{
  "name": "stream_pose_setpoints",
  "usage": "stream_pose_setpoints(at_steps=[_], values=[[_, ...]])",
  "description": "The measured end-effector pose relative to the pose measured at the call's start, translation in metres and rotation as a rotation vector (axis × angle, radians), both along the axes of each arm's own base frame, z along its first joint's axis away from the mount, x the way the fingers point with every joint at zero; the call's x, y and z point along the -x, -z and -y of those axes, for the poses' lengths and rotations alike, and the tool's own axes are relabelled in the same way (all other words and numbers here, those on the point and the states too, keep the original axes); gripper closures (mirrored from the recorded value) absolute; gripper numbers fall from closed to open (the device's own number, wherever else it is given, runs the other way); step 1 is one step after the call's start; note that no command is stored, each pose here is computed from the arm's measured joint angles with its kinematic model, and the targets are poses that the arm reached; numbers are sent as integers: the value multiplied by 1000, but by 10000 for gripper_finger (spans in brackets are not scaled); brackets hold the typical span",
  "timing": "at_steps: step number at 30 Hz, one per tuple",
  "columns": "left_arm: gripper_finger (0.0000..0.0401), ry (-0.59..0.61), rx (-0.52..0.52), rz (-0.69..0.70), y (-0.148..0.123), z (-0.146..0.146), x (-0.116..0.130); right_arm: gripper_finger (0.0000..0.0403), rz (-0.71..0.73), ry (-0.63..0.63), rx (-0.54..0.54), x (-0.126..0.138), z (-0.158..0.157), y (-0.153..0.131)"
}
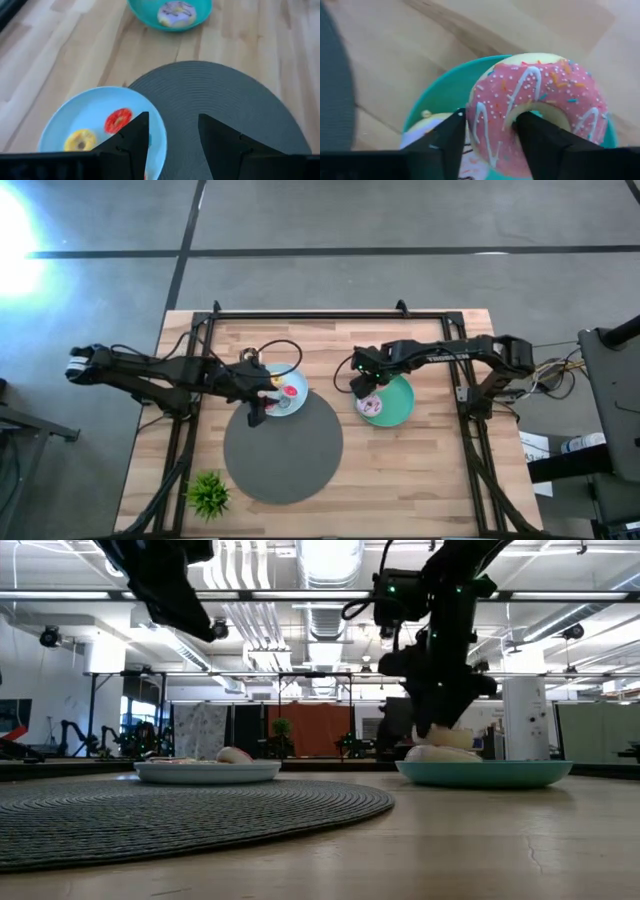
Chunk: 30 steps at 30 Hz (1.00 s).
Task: Pick & Place donuts
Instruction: Put the big pink donut on the blue plate, then put the big black donut on the blue plate
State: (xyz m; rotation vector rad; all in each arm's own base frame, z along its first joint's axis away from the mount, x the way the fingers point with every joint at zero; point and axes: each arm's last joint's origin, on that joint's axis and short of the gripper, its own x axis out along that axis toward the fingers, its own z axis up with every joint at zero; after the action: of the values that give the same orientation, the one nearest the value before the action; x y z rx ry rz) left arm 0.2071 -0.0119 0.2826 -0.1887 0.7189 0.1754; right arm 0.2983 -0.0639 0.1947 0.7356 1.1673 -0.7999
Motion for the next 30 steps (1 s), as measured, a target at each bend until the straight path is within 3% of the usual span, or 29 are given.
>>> stream_pose_setpoints(at_steps=[6, 10, 14, 19, 21, 25, 30], values=[[256, -50, 5, 65, -13, -2, 15, 175, -28, -7, -16, 4, 0, 4], [256, -105, -26, 69, -18, -5, 30, 156, 17, -9, 89, 1, -12, -12], [256, -264, -137, 3, -17, -12, 49, 150, 59, -48, 182, 1, -21, -31], [256, -414, -330, -229, 4, -24, 55, 155, 67, -108, 196, 1, -27, -41], [256, -491, -273, -292, 13, -35, 49, 158, 75, -104, 194, 0, -27, -43], [256, -597, -10, -361, 33, -71, 36, 162, 101, -84, 197, -3, -26, -50], [256, -675, 115, -374, 46, -118, 34, 162, 126, -84, 200, -6, -26, -58]])
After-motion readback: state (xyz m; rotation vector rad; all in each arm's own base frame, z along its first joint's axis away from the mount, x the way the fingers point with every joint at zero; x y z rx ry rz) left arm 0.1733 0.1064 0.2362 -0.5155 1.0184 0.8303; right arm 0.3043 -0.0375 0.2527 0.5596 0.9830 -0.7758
